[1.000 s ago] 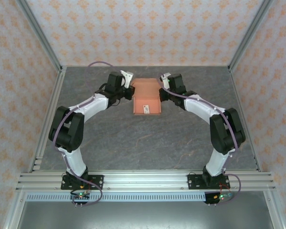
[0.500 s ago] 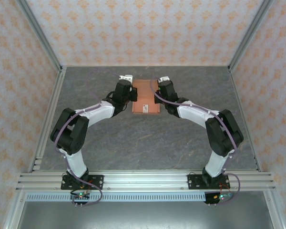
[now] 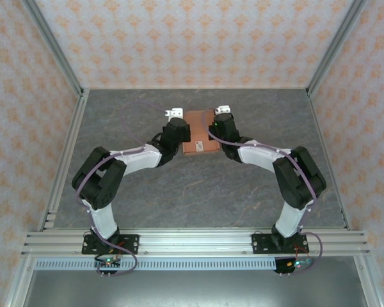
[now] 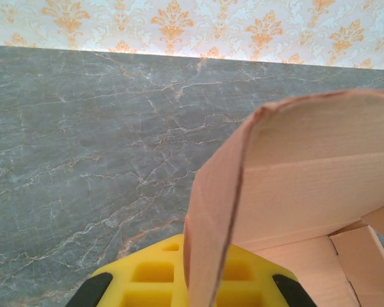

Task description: Fold the paper box

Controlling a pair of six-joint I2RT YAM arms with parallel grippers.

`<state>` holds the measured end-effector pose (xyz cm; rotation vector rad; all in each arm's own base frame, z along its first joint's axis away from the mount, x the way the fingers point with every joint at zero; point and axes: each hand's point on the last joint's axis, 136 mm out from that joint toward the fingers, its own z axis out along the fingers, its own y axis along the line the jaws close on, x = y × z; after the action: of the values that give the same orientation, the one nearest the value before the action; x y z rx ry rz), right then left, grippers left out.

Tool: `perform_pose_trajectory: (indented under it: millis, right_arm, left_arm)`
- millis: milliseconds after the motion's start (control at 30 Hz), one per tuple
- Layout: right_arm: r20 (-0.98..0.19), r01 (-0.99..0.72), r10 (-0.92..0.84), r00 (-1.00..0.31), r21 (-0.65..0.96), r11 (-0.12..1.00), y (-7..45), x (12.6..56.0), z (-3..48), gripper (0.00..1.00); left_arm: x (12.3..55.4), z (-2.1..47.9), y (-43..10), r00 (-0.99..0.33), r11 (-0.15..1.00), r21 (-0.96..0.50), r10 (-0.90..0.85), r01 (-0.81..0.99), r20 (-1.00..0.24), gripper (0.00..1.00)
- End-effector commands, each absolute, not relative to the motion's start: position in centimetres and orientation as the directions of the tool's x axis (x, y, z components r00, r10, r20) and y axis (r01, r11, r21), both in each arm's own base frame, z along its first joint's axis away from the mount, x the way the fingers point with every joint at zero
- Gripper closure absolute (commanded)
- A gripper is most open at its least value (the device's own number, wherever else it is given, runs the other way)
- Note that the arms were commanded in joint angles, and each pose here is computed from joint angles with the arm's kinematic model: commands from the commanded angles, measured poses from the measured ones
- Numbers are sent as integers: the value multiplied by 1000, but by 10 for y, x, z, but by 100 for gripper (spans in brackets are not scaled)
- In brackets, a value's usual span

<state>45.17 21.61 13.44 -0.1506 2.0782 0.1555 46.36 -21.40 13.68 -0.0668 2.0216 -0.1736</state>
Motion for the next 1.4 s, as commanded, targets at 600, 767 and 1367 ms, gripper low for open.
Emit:
perform_pose_trajectory:
  millis: [600,767,1367]
  right_arm:
    - [-891,-249,-70,-449,49,967,222,426,114,99]
    - [-885,-245,-59,-463,64,967,221,423,113,99]
    - [-880,-269,-96,-466,37,962,215,409,97,99]
  left_arm:
    - [430,119,-206,-367,980,-104,-161,-172,-916,93]
    - [424,115,-204,-358,968,-88,-170,-233,-918,90]
    - [401,102,-203,-290,948,-80,-173,-308,-941,86]
